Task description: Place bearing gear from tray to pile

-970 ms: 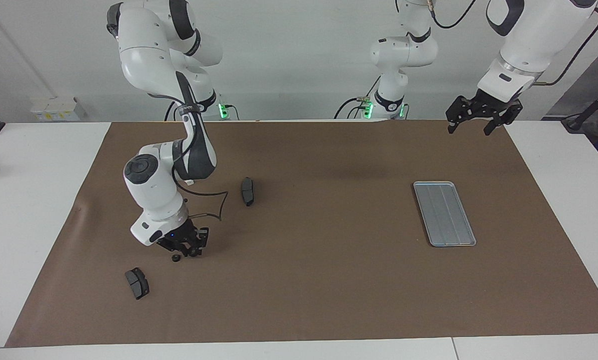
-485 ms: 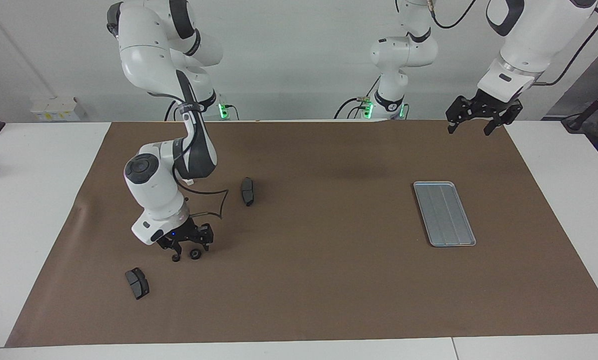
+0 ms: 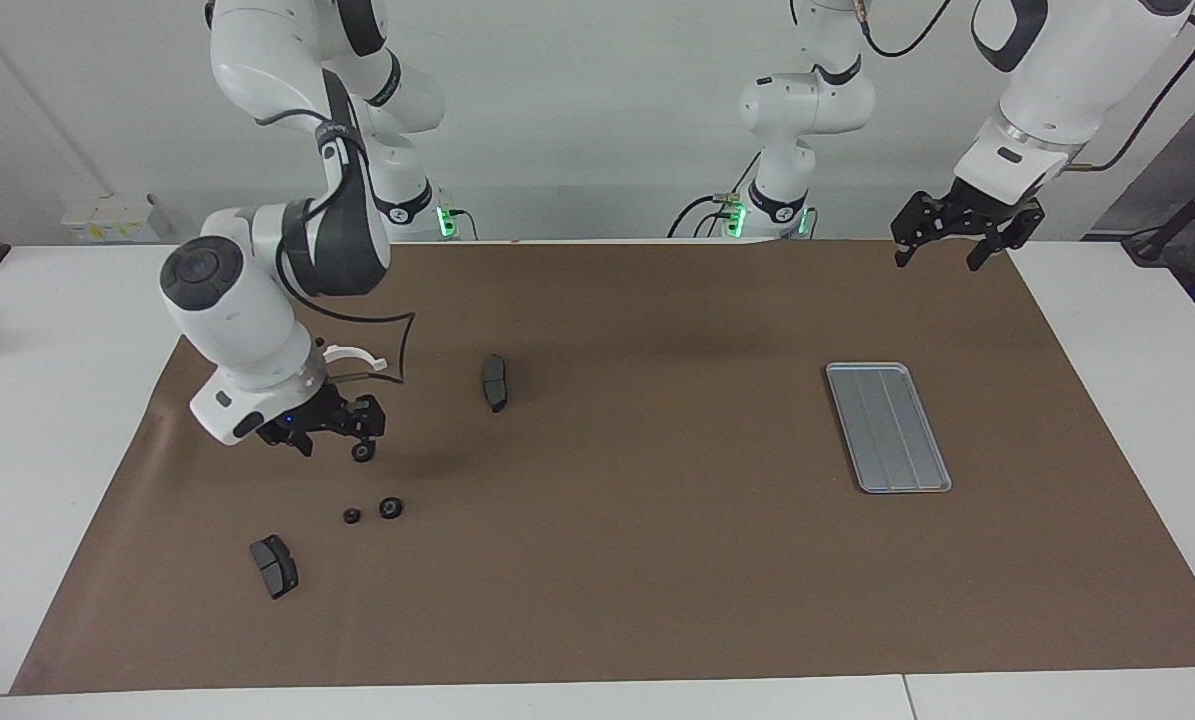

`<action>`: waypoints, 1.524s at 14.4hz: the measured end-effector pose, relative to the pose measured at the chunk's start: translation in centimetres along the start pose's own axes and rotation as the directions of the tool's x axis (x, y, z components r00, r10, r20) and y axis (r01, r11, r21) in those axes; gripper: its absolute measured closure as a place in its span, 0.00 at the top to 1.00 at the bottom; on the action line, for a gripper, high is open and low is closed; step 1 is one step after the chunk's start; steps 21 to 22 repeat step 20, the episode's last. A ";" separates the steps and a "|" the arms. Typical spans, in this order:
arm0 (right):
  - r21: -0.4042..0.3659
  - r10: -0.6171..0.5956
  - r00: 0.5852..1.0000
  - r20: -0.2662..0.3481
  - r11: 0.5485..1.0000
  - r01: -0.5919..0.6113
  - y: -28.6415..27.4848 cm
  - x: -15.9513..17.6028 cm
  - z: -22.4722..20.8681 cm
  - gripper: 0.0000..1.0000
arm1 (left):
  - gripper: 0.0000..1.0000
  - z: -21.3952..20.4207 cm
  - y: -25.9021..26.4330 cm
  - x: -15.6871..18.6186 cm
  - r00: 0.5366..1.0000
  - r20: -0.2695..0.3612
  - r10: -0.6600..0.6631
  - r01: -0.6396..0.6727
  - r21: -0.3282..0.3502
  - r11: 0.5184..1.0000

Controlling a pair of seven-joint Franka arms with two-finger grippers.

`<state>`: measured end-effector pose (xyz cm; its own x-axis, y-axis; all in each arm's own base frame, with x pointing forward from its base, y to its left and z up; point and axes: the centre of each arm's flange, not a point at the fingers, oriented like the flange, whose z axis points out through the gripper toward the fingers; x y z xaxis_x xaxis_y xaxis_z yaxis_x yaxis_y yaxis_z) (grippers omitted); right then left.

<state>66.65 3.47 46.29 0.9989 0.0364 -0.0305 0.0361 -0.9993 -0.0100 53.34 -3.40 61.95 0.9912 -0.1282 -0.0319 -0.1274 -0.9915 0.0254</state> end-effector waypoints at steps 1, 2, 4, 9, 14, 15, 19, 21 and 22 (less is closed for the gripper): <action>-0.003 0.003 1.000 0.013 1.000 -0.003 0.2 -1.0 -1.9 0.89 | 1.00 0.0 0.0 0.0 1.000 0.000 0.000 0.000 0.000 1.000; -0.006 0.006 1.000 0.024 1.000 -0.006 0.3 -2.1 -3.8 0.89 | 1.00 0.0 0.0 0.0 1.000 0.000 0.000 0.000 0.000 1.000; -0.012 0.020 0.999 0.029 1.000 -0.020 1.1 -4.5 -7.9 1.00 | 1.00 0.0 0.0 0.0 1.000 0.000 0.000 0.000 0.000 1.000; -0.021 0.031 0.999 0.021 0.999 -0.031 1.4 -9.0 -14.2 1.00 | 1.00 0.0 0.0 0.0 1.000 0.000 0.000 0.000 0.000 1.000; -0.019 0.027 0.999 0.024 0.999 -0.027 1.2 -9.1 -13.9 1.00 | 1.00 0.0 0.0 0.0 1.000 0.000 0.000 0.000 0.000 1.000; -0.019 0.027 0.999 0.023 0.999 -0.026 1.2 -9.1 -13.9 1.00 | 1.00 0.0 0.0 0.0 1.000 0.000 0.000 0.000 0.000 1.000; -0.019 0.026 0.999 0.020 0.999 -0.026 1.2 -9.0 -13.9 1.00 | 1.00 0.0 0.0 0.0 1.000 0.000 0.000 0.000 0.000 1.000; -0.019 0.026 0.999 0.019 0.999 -0.026 1.2 -9.0 -13.9 1.00 | 1.00 0.0 0.0 0.0 1.000 0.000 0.000 0.000 0.000 1.000; -0.019 0.026 0.999 0.019 0.999 -0.026 1.2 -9.0 -13.9 1.00 | 1.00 0.0 0.0 0.0 1.000 0.000 0.000 0.000 0.000 1.000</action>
